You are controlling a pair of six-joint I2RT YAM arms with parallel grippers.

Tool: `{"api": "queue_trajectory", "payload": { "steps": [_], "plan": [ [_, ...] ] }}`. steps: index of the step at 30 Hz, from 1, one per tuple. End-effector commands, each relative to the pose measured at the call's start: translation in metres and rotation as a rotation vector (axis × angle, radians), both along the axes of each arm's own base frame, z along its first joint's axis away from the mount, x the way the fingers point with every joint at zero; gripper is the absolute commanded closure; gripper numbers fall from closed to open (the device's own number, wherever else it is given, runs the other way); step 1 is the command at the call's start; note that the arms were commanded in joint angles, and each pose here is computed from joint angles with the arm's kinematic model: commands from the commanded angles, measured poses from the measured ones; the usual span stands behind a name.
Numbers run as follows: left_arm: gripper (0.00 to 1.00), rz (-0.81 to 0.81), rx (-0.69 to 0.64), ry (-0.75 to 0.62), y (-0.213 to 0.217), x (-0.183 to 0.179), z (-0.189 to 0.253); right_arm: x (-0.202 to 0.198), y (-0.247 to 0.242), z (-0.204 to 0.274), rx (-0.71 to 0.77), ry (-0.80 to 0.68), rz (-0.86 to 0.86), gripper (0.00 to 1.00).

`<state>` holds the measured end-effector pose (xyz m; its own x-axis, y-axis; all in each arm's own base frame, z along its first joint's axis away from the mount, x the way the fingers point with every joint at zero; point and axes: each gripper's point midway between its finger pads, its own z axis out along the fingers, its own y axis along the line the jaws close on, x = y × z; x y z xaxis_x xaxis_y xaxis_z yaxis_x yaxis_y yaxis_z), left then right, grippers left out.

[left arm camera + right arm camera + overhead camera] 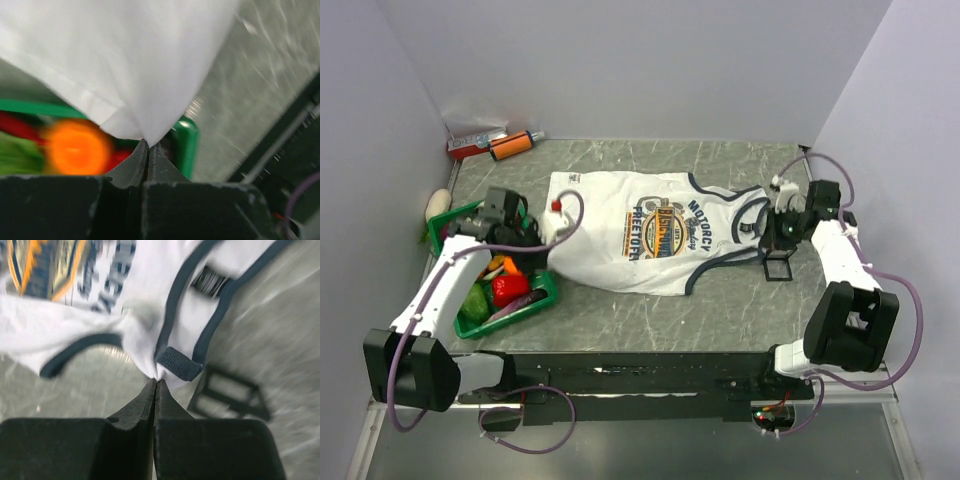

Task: Remove the brooch from the garment

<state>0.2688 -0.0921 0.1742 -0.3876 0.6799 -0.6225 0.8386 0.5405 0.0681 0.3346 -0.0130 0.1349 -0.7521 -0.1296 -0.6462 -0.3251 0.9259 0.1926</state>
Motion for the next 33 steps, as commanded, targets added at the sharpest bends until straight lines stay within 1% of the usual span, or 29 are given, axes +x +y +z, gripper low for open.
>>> {"api": "queue_trajectory", "payload": {
  "steps": [1,3,4,5,6,7,8,10,11,12,13,14,15,16,17,18,19,20,21,22,24,25,26,27,28,30,33],
  "plan": [
    [0.99,-0.059,0.023,0.096,0.004,-0.052,-0.03,-0.035,0.007,-0.004,-0.017,0.036,0.041,1.0],
    [0.99,-0.08,0.066,0.116,0.012,-0.065,-0.04,-0.048,0.014,-0.01,0.001,0.072,0.06,1.0],
    [0.98,-0.079,0.099,0.127,0.018,-0.069,-0.048,-0.057,0.016,-0.012,0.008,0.096,0.072,0.97],
    [0.95,-0.086,0.121,0.117,0.022,-0.07,-0.049,-0.061,0.017,-0.012,0.01,0.104,0.08,0.93],
    [0.9,-0.085,0.131,0.102,0.024,-0.069,-0.047,-0.062,0.018,-0.012,0.008,0.108,0.086,0.79],
    [0.77,-0.087,0.129,0.081,0.023,-0.065,-0.042,-0.063,0.018,-0.009,0.009,0.107,0.091,0.72],
    [0.66,-0.093,0.12,0.065,0.021,-0.061,-0.037,-0.057,0.017,0.001,0.004,0.078,0.097,0.65],
    [0.4,-0.105,0.067,-0.027,0.009,-0.039,-0.011,-0.047,0.022,0.018,0.022,0.017,0.125,0.61],
    [0.37,-0.088,0.037,-0.031,0.004,-0.03,-0.005,-0.036,0.023,0.033,0.02,-0.037,0.136,0.58],
    [0.34,-0.09,0.002,-0.047,-0.004,-0.022,0.003,-0.03,0.025,0.041,0.021,-0.066,0.144,0.57],
    [0.32,-0.092,-0.037,-0.108,-0.013,-0.004,0.021,-0.023,0.026,0.042,0.023,-0.074,0.15,0.57],
    [0.31,-0.092,-0.094,-0.094,-0.027,0.001,0.026,-0.009,0.026,0.049,0.005,-0.12,0.158,0.57],
    [0.31,-0.086,-0.119,-0.08,-0.037,0.016,0.025,-0.002,0.033,0.049,-0.001,-0.129,0.186,0.57],
    [0.32,-0.071,-0.167,-0.075,-0.054,0.027,0.029,0.007,0.033,0.039,-0.011,-0.113,0.189,0.57],
    [0.32,-0.064,-0.195,-0.027,-0.066,0.038,0.018,0.02,0.036,0.039,-0.023,-0.138,0.201,0.58],
    [0.34,-0.052,-0.227,-0.03,-0.077,0.051,0.024,0.028,0.042,0.026,-0.02,-0.113,0.221,0.59],
    [0.34,-0.005,-0.287,-0.01,-0.091,0.063,0.027,0.038,0.045,0.027,-0.024,-0.122,0.23,0.62],
    [0.34,0.01,-0.32,0.044,-0.102,0.075,0.019,0.047,0.046,0.025,-0.027,-0.129,0.237,0.63],
    [0.35,0.031,-0.35,0.078,-0.108,0.081,0.015,0.053,0.05,0.012,-0.016,-0.095,0.243,0.64],
    [0.36,0.072,-0.395,0.105,-0.115,0.09,0.014,0.063,0.049,0.014,-0.025,-0.104,0.241,0.64],
    [0.36,0.085,-0.421,0.168,-0.124,0.097,-0.003,0.068,0.046,-0.002,-0.029,-0.047,0.246,0.67],
    [0.36,0.081,-0.413,0.198,-0.127,0.101,-0.018,0.072,0.044,0.0,-0.038,-0.045,0.248,0.69],
    [0.36,0.068,-0.405,0.212,-0.128,0.102,-0.022,0.072,0.042,-0.004,-0.057,-0.028,0.25,0.7],
    [0.38,0.052,-0.395,0.226,-0.13,0.104,-0.029,0.067,0.04,-0.015,-0.068,0.014,0.272,0.71],
    [0.39,0.059,-0.381,0.272,-0.131,0.106,-0.048,0.066,0.041,-0.015,-0.08,0.021,0.284,0.71],
    [0.42,0.069,-0.373,0.303,-0.133,0.111,-0.059,0.062,0.038,-0.021,-0.091,0.058,0.279,0.71],
    [0.42,0.118,-0.391,0.313,-0.134,0.116,-0.08,0.059,0.048,-0.024,-0.074,0.058,0.296,0.71]
  ]
}}
